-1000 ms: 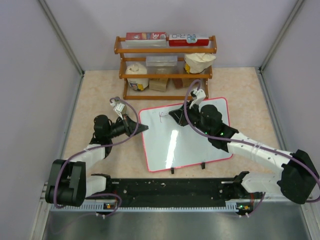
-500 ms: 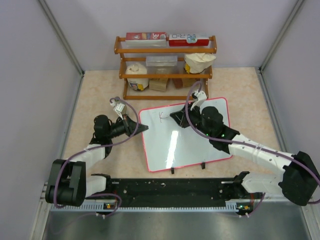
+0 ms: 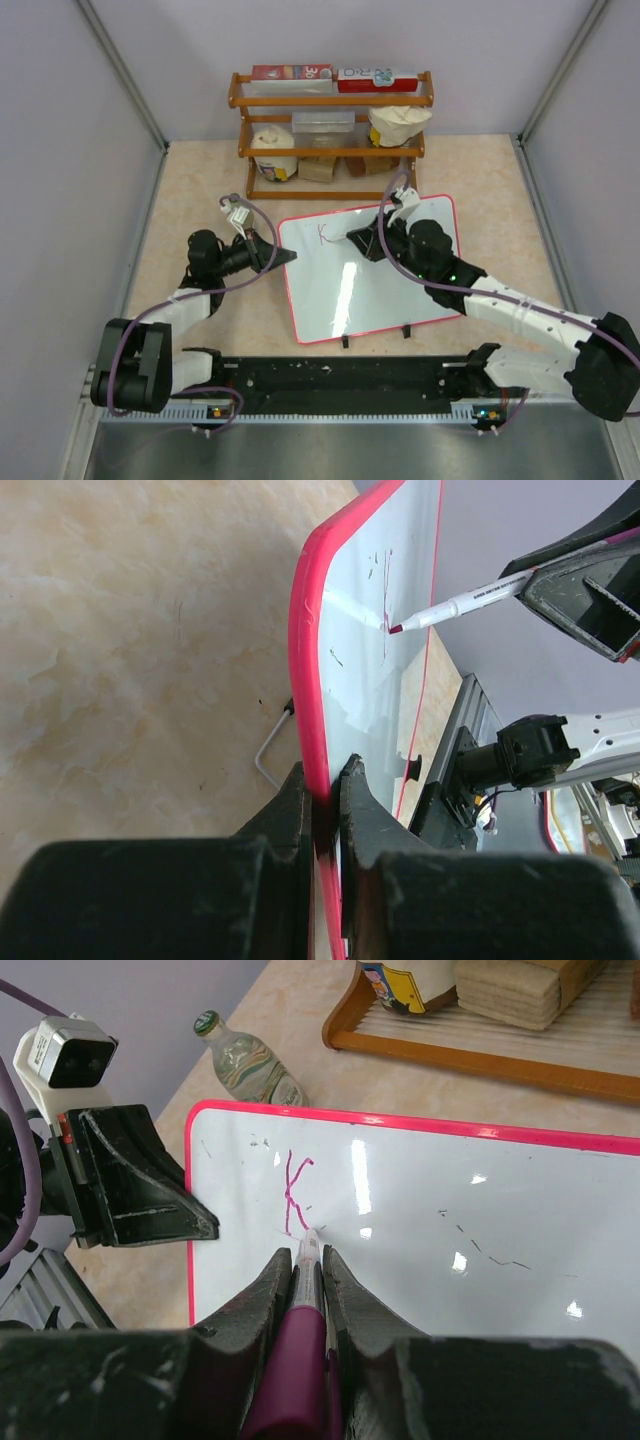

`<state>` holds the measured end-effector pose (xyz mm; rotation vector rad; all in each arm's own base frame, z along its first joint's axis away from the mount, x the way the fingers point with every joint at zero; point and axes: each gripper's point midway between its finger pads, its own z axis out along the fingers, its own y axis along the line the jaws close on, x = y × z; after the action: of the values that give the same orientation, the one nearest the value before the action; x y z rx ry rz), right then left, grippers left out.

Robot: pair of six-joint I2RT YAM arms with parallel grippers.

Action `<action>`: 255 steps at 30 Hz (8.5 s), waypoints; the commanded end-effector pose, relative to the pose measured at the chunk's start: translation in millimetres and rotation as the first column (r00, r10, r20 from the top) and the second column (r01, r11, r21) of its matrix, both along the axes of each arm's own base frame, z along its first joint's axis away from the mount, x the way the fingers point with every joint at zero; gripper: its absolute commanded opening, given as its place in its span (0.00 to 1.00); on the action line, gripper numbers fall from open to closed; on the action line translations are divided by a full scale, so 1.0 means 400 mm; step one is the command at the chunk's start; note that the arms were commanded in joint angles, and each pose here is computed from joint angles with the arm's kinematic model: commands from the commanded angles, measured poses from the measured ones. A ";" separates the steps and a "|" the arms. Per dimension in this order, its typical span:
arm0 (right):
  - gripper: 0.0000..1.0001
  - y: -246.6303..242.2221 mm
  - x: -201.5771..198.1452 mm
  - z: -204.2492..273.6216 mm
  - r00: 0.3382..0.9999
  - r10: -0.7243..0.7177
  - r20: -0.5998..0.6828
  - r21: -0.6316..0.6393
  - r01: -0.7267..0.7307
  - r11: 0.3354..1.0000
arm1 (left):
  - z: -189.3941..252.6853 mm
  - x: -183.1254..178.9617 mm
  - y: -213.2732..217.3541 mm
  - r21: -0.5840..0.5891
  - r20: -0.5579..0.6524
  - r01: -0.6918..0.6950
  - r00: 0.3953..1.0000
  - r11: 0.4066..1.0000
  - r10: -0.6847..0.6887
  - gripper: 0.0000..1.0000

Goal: Write a sentence on the whiteboard

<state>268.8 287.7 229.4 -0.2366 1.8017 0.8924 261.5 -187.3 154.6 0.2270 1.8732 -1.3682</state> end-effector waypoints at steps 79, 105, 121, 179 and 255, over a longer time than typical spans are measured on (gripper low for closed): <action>0.00 -0.042 -0.009 0.090 0.997 -0.002 0.079 0.057 -0.003 0.998 | -0.075 0.039 0.032 0.150 0.117 -0.087 0.991 0.985 0.070 0.00; 0.00 -0.021 0.064 0.142 0.993 -0.062 0.100 0.083 0.054 0.995 | -0.075 0.040 0.031 0.148 0.116 -0.086 0.991 0.985 0.069 0.00; 0.00 -0.041 0.054 0.064 0.995 -0.082 0.052 0.050 0.079 0.996 | -0.076 0.041 0.031 0.149 0.113 -0.086 0.991 0.985 0.069 0.00; 0.00 -0.087 0.005 -0.041 0.997 -0.075 -0.014 0.011 0.075 0.997 | -0.078 0.041 0.031 0.152 0.114 -0.087 0.991 0.985 0.070 0.00; 0.00 -0.104 0.000 0.054 0.996 -0.072 0.055 0.118 0.065 0.991 | -0.078 0.042 0.031 0.151 0.114 -0.086 0.991 0.985 0.069 0.00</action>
<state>270.2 249.9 227.3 -0.1432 1.7673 0.8822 261.6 -187.3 151.0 0.2338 1.8811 -1.3633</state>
